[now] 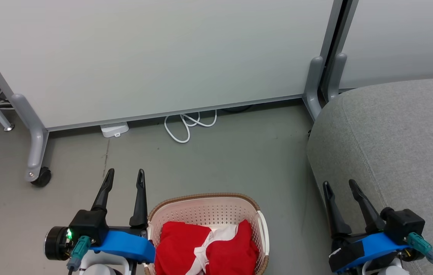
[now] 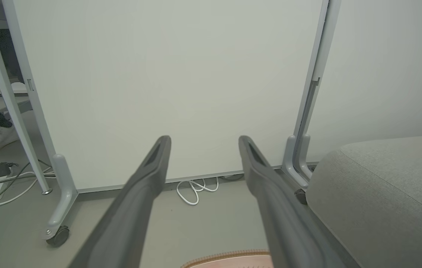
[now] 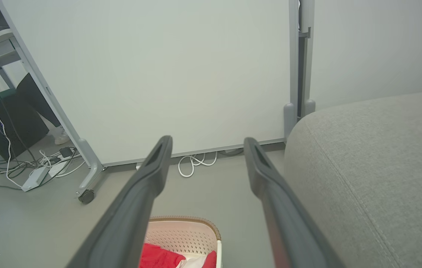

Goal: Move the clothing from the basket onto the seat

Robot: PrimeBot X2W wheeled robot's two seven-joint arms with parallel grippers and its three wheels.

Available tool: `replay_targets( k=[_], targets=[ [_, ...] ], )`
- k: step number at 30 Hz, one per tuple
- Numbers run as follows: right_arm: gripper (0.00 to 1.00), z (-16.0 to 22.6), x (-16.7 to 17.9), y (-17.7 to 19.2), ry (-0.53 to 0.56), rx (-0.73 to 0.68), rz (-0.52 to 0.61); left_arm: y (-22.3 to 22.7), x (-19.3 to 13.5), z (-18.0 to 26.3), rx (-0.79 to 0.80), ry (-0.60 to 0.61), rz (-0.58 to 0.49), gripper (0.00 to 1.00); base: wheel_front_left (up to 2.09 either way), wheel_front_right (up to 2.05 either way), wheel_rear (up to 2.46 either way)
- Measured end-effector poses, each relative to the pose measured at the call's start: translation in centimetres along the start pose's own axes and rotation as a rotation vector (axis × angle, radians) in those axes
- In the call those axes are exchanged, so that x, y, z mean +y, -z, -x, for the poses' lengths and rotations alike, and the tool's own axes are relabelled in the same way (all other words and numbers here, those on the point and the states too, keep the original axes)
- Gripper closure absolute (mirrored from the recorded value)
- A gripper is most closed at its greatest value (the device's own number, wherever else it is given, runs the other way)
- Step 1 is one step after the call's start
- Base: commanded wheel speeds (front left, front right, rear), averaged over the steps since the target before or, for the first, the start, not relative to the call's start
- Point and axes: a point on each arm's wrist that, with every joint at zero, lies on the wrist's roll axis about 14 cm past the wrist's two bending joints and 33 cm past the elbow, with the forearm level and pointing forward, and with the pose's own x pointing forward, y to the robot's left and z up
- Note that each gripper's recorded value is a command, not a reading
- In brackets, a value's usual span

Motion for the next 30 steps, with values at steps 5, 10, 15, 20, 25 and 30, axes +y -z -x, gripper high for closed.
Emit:
replay_targets(
  k=[5,10,15,20,25,30],
  targets=[
    [0.0,-0.04,0.21,0.03,-0.011,-0.002,0.031,0.1,-0.24,0.07,-0.001,0.011,-0.026,0.0,0.0,0.0,0.0],
    [0.0,-0.05,0.45,0.11,-0.024,-0.002,0.062,0.16,-0.41,0.12,-0.002,0.02,-0.051,0.0,0.0,0.0,0.0],
    [0.0,-0.01,0.45,0.14,-0.024,0.0,0.062,0.23,-0.37,0.15,0.001,0.019,-0.049,0.0,0.0,0.0,0.0],
    [0.0,0.03,0.42,0.15,-0.023,0.0,0.062,0.31,-0.35,0.19,0.004,0.018,-0.045,0.0,0.0,0.0,0.0],
    [0.0,0.03,0.45,0.11,-0.024,-0.001,0.063,0.42,-0.32,0.25,0.007,0.018,-0.042,0.0,0.0,0.0,0.0],
    [0.0,-0.01,0.44,0.24,-0.024,0.003,0.062,0.89,-0.41,0.27,0.022,0.026,-0.039,0.0,0.0,0.0,0.0]
  ],
)
